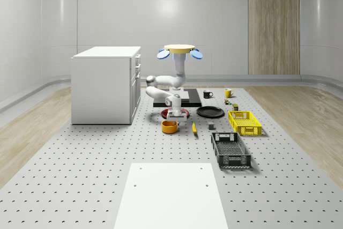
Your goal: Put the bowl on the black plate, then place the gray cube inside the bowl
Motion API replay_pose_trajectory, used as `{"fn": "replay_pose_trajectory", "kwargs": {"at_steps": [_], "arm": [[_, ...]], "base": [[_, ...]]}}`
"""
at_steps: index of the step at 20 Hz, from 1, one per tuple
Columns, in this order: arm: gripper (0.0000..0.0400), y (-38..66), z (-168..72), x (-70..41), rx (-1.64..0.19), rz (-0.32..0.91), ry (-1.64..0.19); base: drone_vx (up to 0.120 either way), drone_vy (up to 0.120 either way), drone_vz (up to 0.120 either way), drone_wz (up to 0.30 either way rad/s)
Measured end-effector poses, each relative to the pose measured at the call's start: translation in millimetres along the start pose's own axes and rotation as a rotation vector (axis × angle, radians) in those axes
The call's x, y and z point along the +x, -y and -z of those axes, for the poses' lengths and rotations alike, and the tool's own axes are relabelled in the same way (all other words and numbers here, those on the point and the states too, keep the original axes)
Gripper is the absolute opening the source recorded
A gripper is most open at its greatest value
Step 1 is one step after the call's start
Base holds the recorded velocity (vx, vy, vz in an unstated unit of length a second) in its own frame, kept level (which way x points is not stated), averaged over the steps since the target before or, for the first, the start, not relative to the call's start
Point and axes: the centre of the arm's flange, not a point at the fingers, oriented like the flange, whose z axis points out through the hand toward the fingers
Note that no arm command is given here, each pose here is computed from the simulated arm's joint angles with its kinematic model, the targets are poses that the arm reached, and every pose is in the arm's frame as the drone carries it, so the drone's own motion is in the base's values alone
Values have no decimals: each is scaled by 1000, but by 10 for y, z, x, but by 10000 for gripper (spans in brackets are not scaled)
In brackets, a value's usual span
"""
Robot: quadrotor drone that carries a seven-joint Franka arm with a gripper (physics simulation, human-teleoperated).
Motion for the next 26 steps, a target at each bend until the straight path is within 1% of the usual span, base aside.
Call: {"fn": "replay_pose_trajectory", "kwargs": {"at_steps": [1,5,6,14,26], "arm": [[106,0,26,0,0,0,0],[102,0,156,-1,0,0,0],[102,0,180,-1,0,0,0],[100,1,270,-1,0,0,0],[100,1,288,-1,0,0,0]], "base": [[0,0,40,0],[0,0,120,0],[-40,120,120,0],[-120,120,120,0],[-120,120,3,0]]}}
